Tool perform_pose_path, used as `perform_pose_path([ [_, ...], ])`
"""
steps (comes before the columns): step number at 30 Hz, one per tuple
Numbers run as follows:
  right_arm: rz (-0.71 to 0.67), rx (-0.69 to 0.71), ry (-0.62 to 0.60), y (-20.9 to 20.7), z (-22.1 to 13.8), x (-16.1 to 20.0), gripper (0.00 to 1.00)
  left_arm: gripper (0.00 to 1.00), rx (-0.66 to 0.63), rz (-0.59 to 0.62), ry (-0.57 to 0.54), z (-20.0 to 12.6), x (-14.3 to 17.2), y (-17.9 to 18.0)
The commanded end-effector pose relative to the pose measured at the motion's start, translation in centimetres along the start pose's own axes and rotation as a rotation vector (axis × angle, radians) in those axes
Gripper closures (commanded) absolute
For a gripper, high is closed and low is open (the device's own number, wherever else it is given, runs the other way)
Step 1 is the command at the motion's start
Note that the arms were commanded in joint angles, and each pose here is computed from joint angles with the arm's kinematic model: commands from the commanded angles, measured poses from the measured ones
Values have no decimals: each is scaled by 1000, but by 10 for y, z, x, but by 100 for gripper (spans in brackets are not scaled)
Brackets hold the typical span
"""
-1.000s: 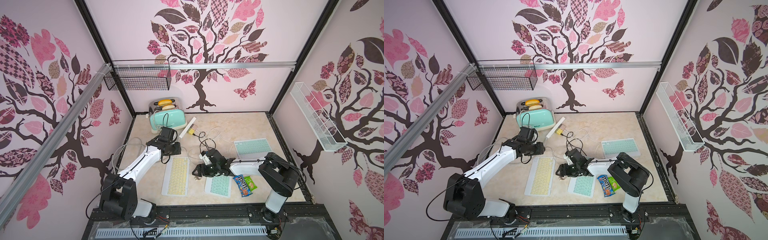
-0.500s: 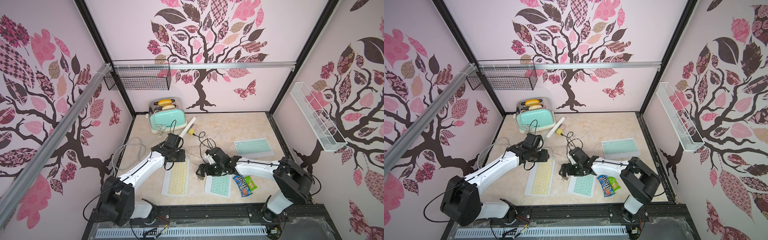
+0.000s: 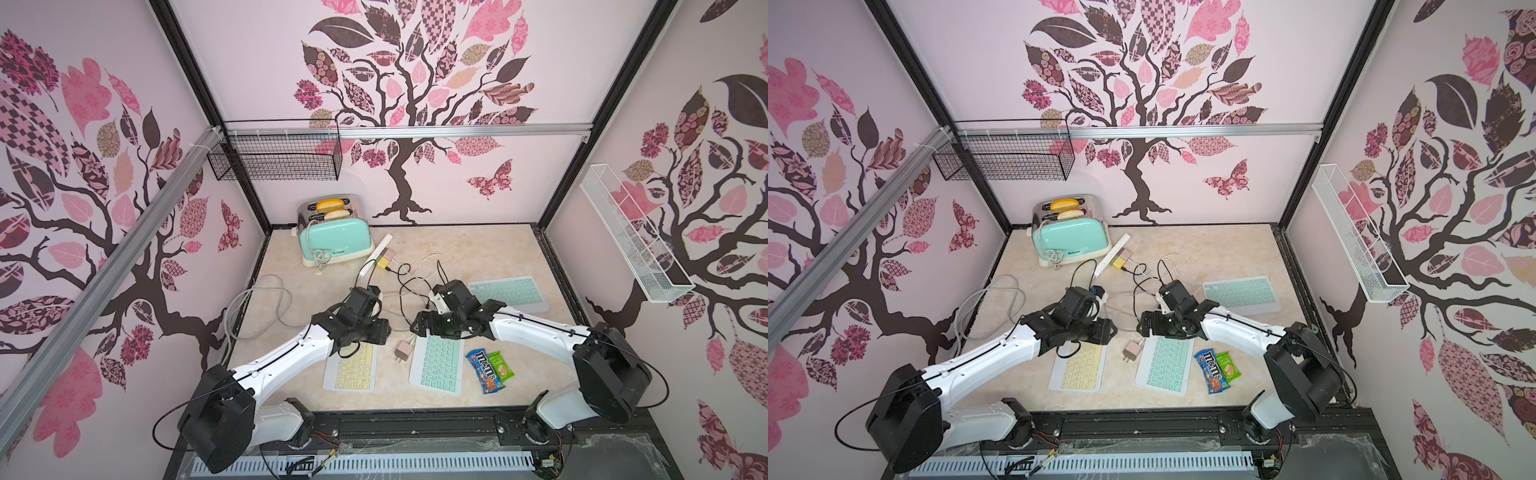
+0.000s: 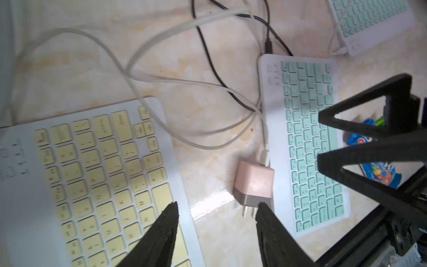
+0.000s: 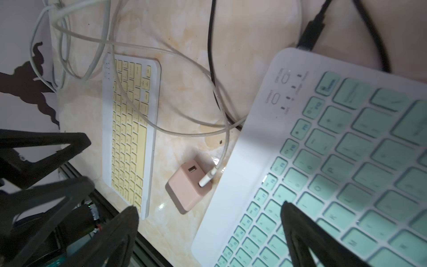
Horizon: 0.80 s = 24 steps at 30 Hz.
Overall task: Unplug the wireless keyboard
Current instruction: Pick up the plug from the center of the board.
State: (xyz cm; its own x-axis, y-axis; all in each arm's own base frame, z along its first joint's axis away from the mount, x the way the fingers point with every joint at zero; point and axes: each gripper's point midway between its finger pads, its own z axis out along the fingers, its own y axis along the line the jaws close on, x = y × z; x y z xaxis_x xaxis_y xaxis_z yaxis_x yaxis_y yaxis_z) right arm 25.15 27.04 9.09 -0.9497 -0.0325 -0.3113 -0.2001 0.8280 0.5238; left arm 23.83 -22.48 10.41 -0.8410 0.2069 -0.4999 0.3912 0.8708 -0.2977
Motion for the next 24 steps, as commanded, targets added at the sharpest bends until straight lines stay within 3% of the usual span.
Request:
perform_pose_path([
  [1, -110, 114, -28, -18, -17, -2, 2, 37, -2, 99, -29, 7, 1, -18],
  [10, -129, 188, -57, -44, -49, 14, 2, 33, -126, 295, 170, 56, 40, -34],
  [17, -105, 176, -68, -50, -56, 23, 2, 33, -148, 296, 202, 77, 45, -34],
  [24, -87, 146, -60, -48, -48, 25, 2, 47, -202, 292, 232, 87, 51, -23],
])
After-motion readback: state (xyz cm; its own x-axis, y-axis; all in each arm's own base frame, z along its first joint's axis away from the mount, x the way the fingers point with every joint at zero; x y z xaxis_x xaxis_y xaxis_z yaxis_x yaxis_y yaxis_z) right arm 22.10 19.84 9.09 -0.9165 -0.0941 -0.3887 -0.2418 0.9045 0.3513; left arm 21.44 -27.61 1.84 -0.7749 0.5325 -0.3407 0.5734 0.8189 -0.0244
